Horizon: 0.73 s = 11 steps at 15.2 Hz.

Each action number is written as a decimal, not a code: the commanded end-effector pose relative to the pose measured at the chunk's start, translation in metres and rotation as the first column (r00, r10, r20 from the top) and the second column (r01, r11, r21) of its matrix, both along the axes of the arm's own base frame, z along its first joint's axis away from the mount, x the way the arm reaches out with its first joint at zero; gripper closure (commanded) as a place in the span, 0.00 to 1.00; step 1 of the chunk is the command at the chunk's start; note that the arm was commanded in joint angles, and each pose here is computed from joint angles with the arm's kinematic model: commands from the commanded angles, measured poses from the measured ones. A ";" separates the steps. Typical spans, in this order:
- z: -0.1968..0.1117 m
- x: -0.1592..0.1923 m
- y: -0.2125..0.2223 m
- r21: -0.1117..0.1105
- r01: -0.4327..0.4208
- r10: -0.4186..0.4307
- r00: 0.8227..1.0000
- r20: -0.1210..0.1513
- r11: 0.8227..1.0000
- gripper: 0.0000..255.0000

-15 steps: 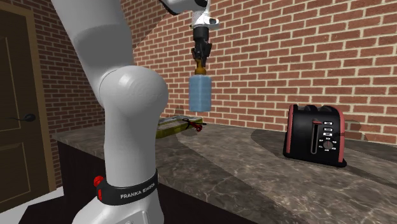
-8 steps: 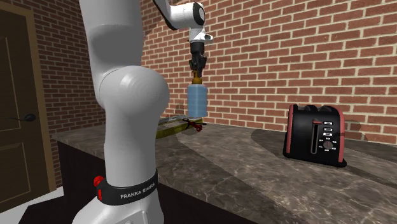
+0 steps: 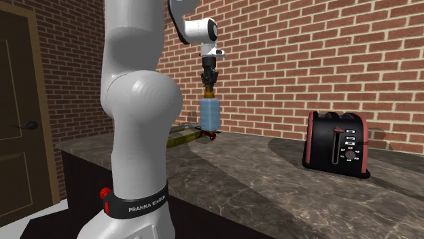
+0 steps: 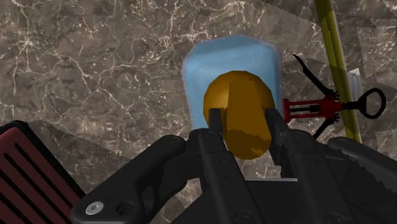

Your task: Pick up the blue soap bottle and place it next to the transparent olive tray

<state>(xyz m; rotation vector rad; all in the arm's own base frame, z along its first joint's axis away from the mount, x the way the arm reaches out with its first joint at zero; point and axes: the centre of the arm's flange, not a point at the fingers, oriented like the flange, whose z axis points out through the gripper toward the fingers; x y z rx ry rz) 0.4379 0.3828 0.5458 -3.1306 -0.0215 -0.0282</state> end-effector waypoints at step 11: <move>-0.064 -0.001 0.001 0.001 0.000 0.000 1.000 0.001 1.000 1.00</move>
